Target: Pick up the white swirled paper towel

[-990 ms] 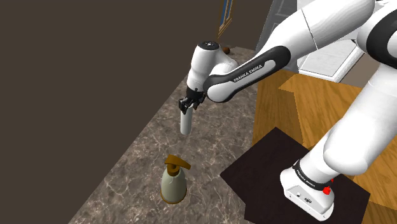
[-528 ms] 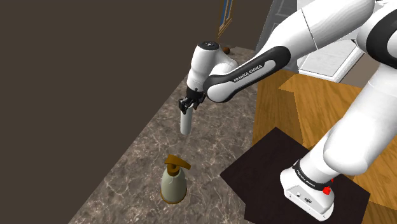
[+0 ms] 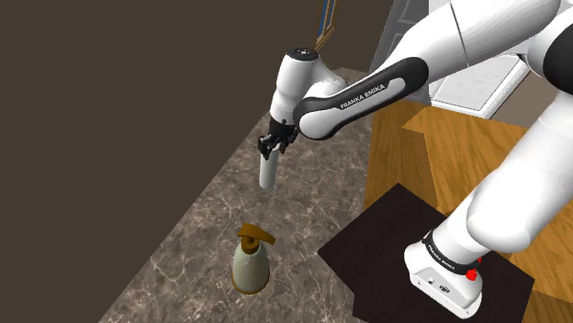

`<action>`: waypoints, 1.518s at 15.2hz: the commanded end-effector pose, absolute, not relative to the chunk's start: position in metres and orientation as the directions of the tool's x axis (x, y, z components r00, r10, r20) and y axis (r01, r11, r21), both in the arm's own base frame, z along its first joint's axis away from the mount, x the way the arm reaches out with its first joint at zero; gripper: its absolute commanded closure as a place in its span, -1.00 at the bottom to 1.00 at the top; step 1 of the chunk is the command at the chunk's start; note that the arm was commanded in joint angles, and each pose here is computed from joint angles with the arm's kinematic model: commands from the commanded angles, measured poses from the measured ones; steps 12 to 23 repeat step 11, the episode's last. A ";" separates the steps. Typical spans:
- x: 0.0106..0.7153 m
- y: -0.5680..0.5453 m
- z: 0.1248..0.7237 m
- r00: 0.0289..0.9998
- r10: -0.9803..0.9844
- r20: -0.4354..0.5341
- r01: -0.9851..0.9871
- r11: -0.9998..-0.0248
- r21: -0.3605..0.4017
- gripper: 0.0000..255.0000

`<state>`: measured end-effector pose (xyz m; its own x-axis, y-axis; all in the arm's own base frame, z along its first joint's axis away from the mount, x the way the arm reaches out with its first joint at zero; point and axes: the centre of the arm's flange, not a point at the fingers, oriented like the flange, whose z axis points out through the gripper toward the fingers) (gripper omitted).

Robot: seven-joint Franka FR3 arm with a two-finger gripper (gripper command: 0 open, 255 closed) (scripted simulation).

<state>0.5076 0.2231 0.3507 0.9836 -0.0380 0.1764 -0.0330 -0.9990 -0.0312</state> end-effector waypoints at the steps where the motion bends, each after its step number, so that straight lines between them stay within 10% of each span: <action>1: 0.508 0.223 0.362 0.984 -0.038 0.176 -0.033 -0.999 -0.031 1.00; 23: 0.508 0.223 0.405 0.984 -0.038 0.176 -0.033 -0.999 -0.031 1.00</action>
